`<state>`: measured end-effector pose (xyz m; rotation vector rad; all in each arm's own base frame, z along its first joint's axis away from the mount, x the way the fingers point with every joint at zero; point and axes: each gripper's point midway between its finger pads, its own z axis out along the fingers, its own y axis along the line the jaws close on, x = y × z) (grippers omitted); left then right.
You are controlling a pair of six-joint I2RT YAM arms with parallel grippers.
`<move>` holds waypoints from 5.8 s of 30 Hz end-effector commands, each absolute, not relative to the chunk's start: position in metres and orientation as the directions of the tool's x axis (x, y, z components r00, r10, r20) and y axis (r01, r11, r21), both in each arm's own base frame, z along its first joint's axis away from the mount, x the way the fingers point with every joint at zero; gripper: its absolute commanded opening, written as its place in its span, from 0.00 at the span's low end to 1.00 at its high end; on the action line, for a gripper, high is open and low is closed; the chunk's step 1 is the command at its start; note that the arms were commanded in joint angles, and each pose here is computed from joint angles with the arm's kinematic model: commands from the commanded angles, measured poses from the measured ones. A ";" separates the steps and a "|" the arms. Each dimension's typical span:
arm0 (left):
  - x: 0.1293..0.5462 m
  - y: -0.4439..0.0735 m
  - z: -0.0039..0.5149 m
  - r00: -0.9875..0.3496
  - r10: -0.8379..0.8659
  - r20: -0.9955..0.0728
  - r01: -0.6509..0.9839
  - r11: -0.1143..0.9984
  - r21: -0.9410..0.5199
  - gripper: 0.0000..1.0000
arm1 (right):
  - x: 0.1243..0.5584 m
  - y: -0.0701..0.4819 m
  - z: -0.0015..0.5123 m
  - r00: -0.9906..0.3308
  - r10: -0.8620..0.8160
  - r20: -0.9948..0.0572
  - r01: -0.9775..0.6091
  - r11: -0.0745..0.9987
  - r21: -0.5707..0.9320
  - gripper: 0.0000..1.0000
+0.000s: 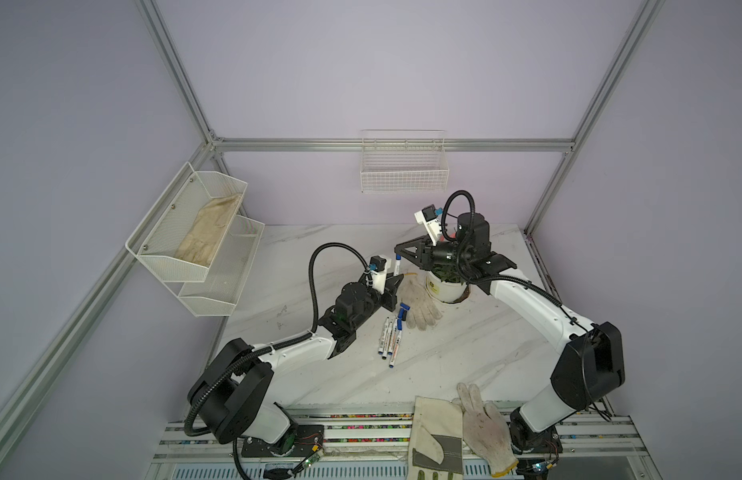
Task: Insert the pens into the pen caps
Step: 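Press the blue cap down onto the marker with the right gripper, then push the cap further down the marker with the right gripper, then open the right gripper and lower the capped marker with the left gripper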
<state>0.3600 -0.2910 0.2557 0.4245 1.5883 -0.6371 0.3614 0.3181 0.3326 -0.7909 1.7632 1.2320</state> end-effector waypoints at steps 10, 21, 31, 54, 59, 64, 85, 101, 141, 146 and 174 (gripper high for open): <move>0.346 -0.270 0.326 0.137 -0.235 -0.962 0.598 0.794 -0.109 0.00 | 0.358 0.301 0.355 -0.441 -0.037 -0.897 -0.822 0.418 0.387 0.28; 0.350 -0.277 0.301 0.102 -0.190 -0.977 0.596 0.798 -0.093 0.00 | 0.369 0.286 0.404 -0.308 0.047 -0.950 -0.811 0.509 0.289 0.49; 0.349 -0.281 0.291 0.068 -0.179 -0.981 0.603 0.791 -0.103 0.00 | 0.344 0.325 0.407 -0.321 -0.008 -0.947 -0.882 0.367 0.296 0.44; 0.349 -0.278 0.296 0.056 -0.207 -0.977 0.594 0.793 -0.134 0.00 | 0.351 0.336 0.349 -0.421 -0.096 -0.902 -0.837 0.424 0.345 0.18; 0.350 -0.270 0.320 0.075 -0.332 -0.940 0.597 0.770 -0.225 0.00 | 0.351 0.334 0.321 -0.490 -0.126 -0.863 -0.824 0.390 0.411 0.10; 0.353 -0.250 0.361 0.089 -0.515 -0.853 0.694 0.646 -0.317 0.00 | 0.355 0.321 0.283 -0.649 -0.142 -0.747 -0.743 0.327 0.584 0.07; 0.420 -0.221 0.363 -0.028 -0.546 -0.837 0.574 0.677 -0.461 0.00 | 0.358 0.303 0.207 -0.697 -0.312 -0.645 -0.704 0.471 0.532 0.07; 0.460 -0.194 0.341 0.004 -0.518 -0.855 0.322 0.810 -0.489 0.00 | 0.361 0.311 0.137 -0.725 -0.420 -0.545 -0.666 0.630 0.401 0.05; 0.425 -0.137 0.453 0.299 -0.462 -0.835 0.485 0.827 -0.284 0.00 | 0.304 0.301 0.184 -0.621 -0.466 -0.631 -0.784 0.371 0.498 0.01; 0.424 -0.138 0.460 0.307 -0.466 -0.829 0.496 0.823 -0.279 0.00 | 0.305 0.305 0.173 -0.627 -0.489 -0.607 -0.779 0.390 0.491 0.01; 0.438 -0.186 0.393 0.085 -0.523 -0.848 0.548 0.735 -0.399 0.00 | 0.373 0.303 0.231 -0.587 -0.309 -0.748 -0.759 0.531 0.376 0.08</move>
